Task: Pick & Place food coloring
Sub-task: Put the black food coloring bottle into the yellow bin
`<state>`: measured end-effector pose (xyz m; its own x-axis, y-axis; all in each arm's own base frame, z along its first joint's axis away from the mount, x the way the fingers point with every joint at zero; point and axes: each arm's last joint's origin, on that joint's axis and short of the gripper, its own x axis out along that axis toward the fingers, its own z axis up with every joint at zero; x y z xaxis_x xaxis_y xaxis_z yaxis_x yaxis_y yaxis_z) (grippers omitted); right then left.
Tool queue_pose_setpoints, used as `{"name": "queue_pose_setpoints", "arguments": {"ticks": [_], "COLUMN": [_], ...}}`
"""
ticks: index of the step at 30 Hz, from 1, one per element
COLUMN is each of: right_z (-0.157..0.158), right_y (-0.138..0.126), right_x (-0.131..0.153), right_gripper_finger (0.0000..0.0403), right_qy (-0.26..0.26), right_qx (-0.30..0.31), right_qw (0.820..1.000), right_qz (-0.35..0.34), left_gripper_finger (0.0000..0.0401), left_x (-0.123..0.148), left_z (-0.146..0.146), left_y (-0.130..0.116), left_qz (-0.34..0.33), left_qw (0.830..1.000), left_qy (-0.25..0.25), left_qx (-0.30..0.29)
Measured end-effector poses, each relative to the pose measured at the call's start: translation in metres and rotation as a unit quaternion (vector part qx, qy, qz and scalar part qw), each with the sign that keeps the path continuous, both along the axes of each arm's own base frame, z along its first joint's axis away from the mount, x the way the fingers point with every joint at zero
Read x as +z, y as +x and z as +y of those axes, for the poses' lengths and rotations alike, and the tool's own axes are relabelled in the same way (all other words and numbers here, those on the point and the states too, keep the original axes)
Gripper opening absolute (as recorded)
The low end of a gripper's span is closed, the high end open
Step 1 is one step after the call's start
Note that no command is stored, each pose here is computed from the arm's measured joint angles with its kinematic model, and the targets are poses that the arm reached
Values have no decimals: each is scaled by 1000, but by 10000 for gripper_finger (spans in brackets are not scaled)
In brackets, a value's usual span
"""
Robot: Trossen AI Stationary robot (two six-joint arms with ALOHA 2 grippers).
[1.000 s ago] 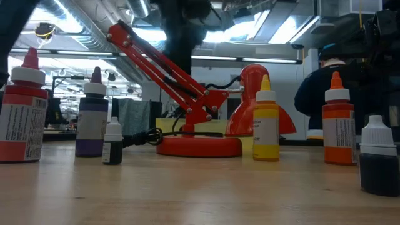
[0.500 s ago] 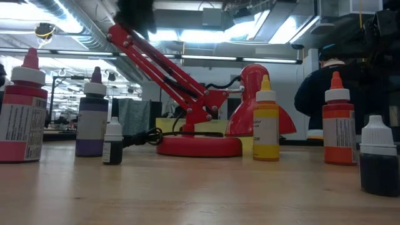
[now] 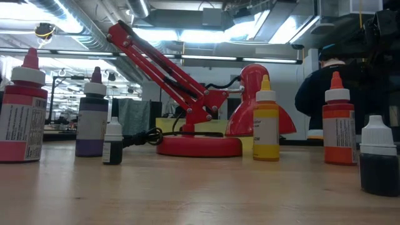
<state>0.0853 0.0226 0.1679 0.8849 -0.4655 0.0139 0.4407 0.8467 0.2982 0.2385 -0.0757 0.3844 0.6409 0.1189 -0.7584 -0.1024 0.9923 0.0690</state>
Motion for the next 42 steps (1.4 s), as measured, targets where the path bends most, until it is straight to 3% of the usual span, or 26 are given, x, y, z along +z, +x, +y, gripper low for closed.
{"name": "queue_pose_setpoints", "arguments": {"ticks": [9, 16, 22, 28, 42], "right_z": [0, 0, 0, 0, 0], "right_y": [0, 0, 0, 0, 0], "right_x": [0, 0, 0, 0, 0], "right_gripper_finger": [347, 347, 347, 347, 347], "right_qy": [0, 0, 0, 0, 0], "right_qx": [0, 0, 0, 0, 0], "right_qw": [1000, 1000, 1000, 1000, 1000], "right_qz": [0, 0, 0, 0, 0], "left_gripper_finger": [185, 185, 184, 184, 184], "left_x": [-7, -48, -83, -115, -166], "left_z": [-63, -87, -84, -82, -86], "left_y": [21, 50, 80, 106, 114], "left_qz": [107, 206, 255, 278, 314], "left_qw": [988, 957, 938, 934, 921], "left_qy": [70, 83, 111, 83, 82], "left_qx": [-88, -188, -206, -210, -215]}}
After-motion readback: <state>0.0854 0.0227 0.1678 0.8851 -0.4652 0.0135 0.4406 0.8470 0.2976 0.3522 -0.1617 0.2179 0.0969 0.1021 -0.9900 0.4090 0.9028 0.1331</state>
